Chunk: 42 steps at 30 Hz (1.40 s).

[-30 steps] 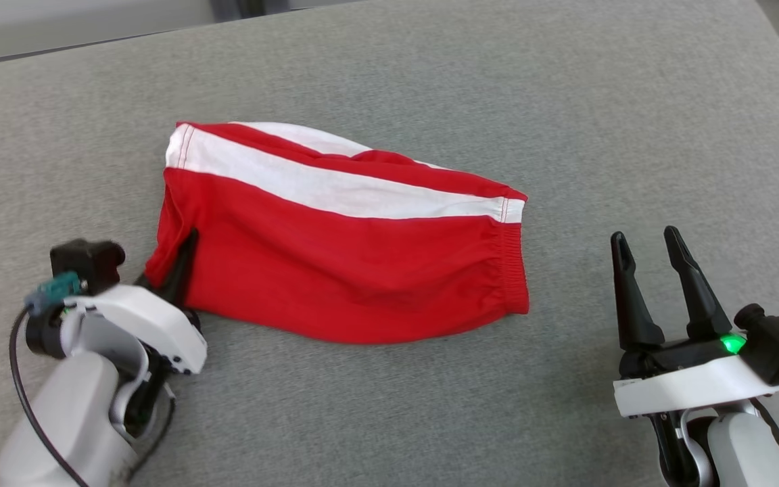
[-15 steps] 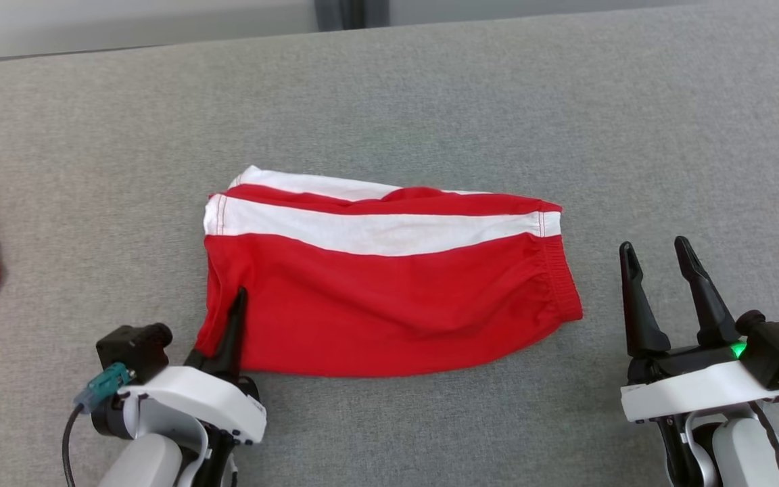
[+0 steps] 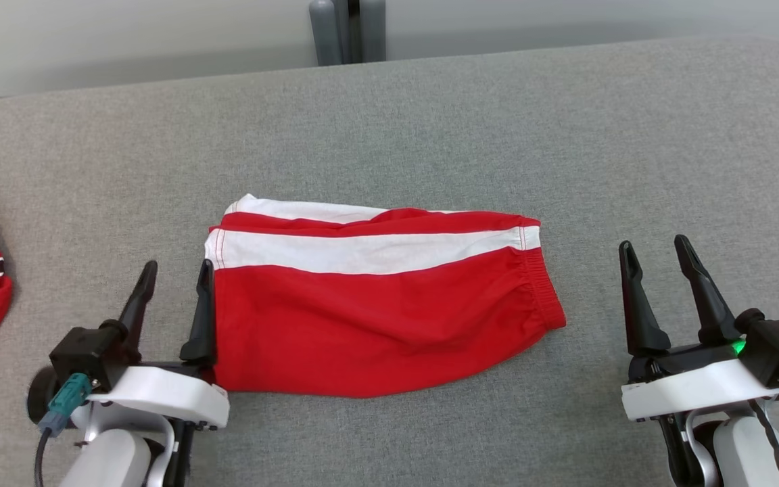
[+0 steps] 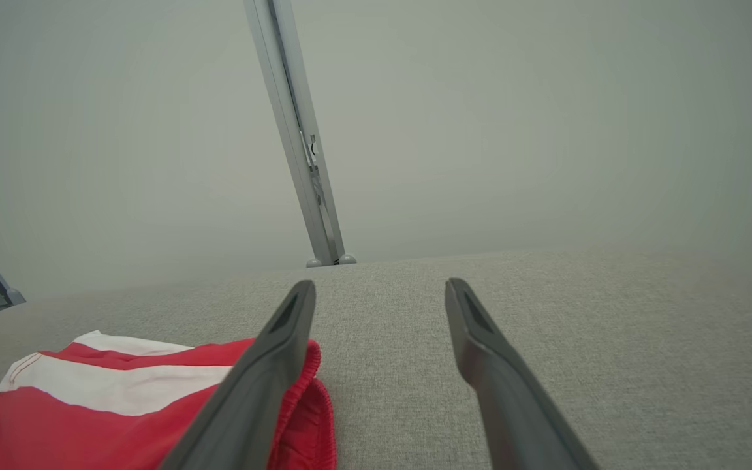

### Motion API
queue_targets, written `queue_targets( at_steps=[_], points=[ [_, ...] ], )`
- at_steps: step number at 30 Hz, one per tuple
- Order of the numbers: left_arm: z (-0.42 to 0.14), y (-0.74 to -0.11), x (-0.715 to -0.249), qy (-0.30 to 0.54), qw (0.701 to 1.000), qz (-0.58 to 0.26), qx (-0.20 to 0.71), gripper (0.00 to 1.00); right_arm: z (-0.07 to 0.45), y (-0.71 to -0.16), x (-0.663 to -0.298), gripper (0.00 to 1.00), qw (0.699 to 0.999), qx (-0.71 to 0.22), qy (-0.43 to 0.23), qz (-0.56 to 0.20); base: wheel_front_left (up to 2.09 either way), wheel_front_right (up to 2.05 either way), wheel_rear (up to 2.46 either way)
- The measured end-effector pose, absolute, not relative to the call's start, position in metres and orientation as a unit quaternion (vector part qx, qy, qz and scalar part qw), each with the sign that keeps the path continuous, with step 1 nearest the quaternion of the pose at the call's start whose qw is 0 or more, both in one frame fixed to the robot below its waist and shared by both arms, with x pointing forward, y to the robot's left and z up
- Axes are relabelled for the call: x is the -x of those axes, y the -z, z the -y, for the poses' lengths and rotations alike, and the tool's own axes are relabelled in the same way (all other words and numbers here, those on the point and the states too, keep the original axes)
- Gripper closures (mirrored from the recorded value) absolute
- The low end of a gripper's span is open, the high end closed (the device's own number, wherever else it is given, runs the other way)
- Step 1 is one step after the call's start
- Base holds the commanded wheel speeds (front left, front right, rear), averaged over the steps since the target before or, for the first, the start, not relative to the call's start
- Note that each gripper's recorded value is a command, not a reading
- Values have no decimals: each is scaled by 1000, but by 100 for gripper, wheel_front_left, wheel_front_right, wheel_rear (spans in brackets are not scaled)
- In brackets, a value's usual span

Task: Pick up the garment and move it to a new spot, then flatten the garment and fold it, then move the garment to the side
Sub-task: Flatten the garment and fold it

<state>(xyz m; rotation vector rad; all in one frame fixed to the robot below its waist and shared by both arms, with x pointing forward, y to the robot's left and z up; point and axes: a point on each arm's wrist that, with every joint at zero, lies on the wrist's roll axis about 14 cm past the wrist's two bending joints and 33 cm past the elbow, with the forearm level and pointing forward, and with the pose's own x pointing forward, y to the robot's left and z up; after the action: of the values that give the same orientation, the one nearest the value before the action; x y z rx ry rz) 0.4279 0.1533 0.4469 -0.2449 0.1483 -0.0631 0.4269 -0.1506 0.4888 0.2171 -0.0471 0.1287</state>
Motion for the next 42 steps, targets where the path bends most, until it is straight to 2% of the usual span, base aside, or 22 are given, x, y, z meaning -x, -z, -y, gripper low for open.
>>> queue_targets(
  at_steps=[11, 25, 34, 42],
  points=[
    [-171, -542, -432, 39, 996, 80, 21, 0, 151, -510, -418, 0, 994, -71, -71, 45, 0, 0, 0],
    [-181, -542, -400, 15, 998, 64, 10, 0, 157, -504, -399, 0, 996, -66, -62, 28, 0, 0, 0],
    [-180, -542, -399, 16, 998, 59, 8, 0, 157, -502, -396, 0, 996, -67, -62, 23, 0, 0, 0],
    [-188, -541, -395, 8, 998, 57, 7, 0, 131, -495, -406, 0, 993, -71, -98, 7, 0, 0, 0]
  ],
)
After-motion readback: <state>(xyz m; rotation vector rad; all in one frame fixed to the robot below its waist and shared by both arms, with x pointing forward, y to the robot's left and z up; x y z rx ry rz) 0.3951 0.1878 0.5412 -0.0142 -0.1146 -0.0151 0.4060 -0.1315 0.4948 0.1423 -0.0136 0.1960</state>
